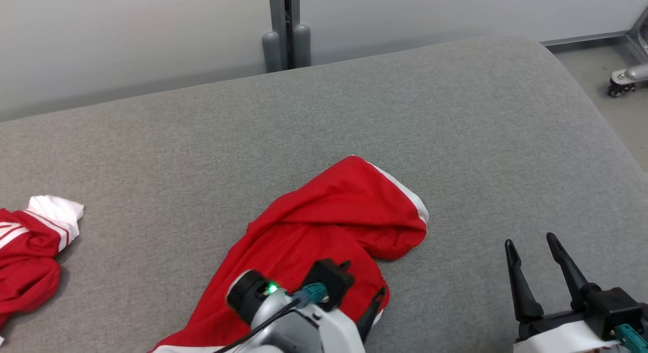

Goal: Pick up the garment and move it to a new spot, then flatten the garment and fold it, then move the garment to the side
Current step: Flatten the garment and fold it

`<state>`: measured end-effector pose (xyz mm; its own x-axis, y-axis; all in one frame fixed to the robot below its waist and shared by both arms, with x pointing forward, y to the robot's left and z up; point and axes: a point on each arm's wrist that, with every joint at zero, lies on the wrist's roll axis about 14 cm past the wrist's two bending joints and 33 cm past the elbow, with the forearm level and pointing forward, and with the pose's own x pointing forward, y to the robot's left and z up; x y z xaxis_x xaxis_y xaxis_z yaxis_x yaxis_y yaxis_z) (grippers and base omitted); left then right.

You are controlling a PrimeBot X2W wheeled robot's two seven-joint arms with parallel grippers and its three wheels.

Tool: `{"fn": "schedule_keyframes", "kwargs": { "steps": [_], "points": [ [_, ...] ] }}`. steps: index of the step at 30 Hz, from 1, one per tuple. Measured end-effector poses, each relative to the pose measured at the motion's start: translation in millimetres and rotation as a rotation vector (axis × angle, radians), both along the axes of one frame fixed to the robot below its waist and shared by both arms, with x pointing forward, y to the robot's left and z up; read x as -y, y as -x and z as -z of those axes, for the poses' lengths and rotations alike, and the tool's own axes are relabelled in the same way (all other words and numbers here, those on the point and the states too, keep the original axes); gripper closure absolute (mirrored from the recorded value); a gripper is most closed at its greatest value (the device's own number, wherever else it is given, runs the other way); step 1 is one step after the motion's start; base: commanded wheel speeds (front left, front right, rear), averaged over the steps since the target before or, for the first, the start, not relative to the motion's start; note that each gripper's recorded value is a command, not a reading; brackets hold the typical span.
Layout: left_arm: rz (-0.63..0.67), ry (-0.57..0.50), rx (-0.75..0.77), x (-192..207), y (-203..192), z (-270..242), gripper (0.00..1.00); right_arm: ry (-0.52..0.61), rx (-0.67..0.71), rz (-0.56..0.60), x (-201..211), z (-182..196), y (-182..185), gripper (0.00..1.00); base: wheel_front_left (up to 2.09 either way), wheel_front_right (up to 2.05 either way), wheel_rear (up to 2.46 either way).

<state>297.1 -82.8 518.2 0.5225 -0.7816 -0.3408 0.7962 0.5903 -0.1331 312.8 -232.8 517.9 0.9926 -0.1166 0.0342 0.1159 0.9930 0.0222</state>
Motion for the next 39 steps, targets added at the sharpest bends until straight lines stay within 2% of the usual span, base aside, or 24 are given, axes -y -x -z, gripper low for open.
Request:
{"fn": "schedule_keyframes", "kwargs": {
  "steps": [6,12,13,14,15,16,19,22,25,27,30,34,35,36,37,39],
  "points": [
    [0.187,-0.101,-0.026,48.9,10.7,27.8,0.00,-0.005,-0.006,0.042,11.8,1.1,5.6,0.00,0.00,0.00,0.00],
    [0.221,-0.248,-0.091,52.9,9.1,75.2,0.02,-0.010,-0.012,0.103,28.4,2.1,16.2,0.00,0.00,0.00,0.00],
    [0.218,-0.263,-0.099,51.6,8.3,80.4,0.22,-0.010,-0.013,0.109,30.0,2.3,17.3,0.00,0.00,0.00,0.00],
    [0.218,-0.279,-0.101,49.6,7.5,85.1,0.57,-0.009,-0.014,0.113,31.0,2.4,18.2,0.00,0.00,0.00,0.00],
    [0.215,-0.296,-0.106,46.8,6.7,89.9,0.82,-0.010,-0.014,0.114,31.3,2.4,18.8,0.00,0.00,0.00,0.00],
    [0.214,-0.306,-0.112,44.4,6.3,93.7,1.00,-0.010,-0.015,0.116,31.9,2.8,19.4,0.00,0.00,0.00,0.00],
    [0.204,-0.307,-0.125,41.9,5.1,97.4,1.00,-0.011,-0.017,0.119,32.6,3.5,19.9,0.00,0.00,0.00,0.00],
    [0.167,-0.263,-0.126,42.0,-1.7,91.8,1.00,-0.012,-0.017,0.110,30.4,3.8,18.6,0.00,0.00,0.00,0.00],
    [0.103,-0.106,-0.129,54.2,-12.4,65.7,1.00,-0.010,-0.012,0.099,27.6,2.6,16.0,0.00,0.00,0.00,0.00],
    [0.074,0.051,-0.188,66.5,-10.0,43.5,1.00,-0.005,-0.011,0.090,25.5,2.1,13.9,0.00,0.00,0.00,0.00],
    [0.072,0.223,-0.275,76.0,-2.1,21.6,1.00,0.002,-0.010,0.075,21.8,1.6,10.9,0.00,0.00,0.00,0.00],
    [0.022,0.291,-0.331,69.8,-5.5,25.7,0.99,0.006,-0.012,0.059,17.6,2.0,8.0,0.00,0.00,0.00,0.00],
    [-0.002,0.271,-0.315,64.8,-9.5,33.2,0.60,0.006,-0.014,0.056,16.6,2.7,7.5,0.00,0.00,0.00,0.00],
    [-0.025,0.242,-0.300,59.3,-13.7,42.1,0.14,0.006,-0.015,0.053,15.5,3.2,7.2,0.00,0.00,0.00,0.00],
    [-0.044,0.222,-0.292,54.7,-16.6,49.7,0.00,0.006,-0.017,0.052,15.1,3.7,7.0,0.00,0.00,0.00,0.00],
    [-0.071,0.193,-0.282,48.5,-20.4,61.6,0.00,0.007,-0.020,0.049,14.3,4.4,6.2,0.00,0.00,0.00,0.00]
  ]
}}
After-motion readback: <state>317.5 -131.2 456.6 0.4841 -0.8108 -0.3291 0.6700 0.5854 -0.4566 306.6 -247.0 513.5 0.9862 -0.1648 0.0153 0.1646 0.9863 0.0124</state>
